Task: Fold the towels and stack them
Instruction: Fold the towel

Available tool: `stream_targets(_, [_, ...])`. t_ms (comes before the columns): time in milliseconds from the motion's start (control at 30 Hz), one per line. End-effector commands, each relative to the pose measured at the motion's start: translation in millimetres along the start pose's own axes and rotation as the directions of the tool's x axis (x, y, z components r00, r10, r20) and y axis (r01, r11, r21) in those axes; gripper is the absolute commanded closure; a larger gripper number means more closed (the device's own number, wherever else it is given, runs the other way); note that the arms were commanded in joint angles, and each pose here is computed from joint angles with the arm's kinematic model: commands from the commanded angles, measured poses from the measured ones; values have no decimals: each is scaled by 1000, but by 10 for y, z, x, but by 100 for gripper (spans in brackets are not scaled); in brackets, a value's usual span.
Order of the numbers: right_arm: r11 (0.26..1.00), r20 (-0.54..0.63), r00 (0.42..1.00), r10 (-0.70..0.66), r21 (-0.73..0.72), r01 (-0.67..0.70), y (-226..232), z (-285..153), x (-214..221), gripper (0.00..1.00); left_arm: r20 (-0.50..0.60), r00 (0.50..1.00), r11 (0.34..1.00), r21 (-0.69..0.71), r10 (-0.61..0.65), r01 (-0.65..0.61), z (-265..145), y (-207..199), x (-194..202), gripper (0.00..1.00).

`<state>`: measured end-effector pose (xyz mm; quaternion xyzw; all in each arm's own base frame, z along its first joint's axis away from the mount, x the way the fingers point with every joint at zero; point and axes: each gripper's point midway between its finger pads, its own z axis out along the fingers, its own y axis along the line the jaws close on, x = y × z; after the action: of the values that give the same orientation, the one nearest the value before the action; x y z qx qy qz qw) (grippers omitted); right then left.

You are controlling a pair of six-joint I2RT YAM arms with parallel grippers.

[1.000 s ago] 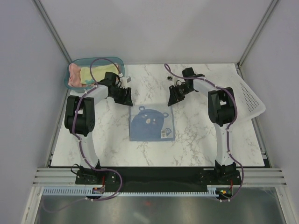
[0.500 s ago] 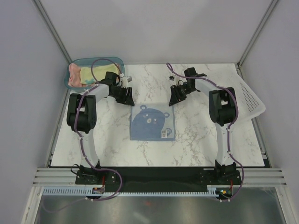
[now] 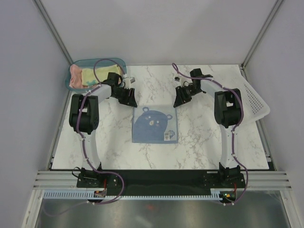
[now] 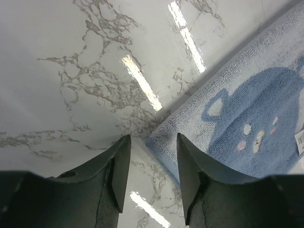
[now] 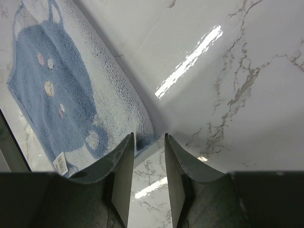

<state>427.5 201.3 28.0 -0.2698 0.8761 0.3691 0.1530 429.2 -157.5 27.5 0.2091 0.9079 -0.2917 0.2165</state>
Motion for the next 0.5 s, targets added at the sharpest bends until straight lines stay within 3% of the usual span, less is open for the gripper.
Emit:
stream_targets(0, [998,36,998,-47,-47,48,71,-46,-122,61,-20,999,998,52,36,-35,48,-14,35,51])
stream_targets(467, [996,42,998,-45,-80,48,87,-6,-133,60,-54,998,997,72,29,-25,33,-54,125,59])
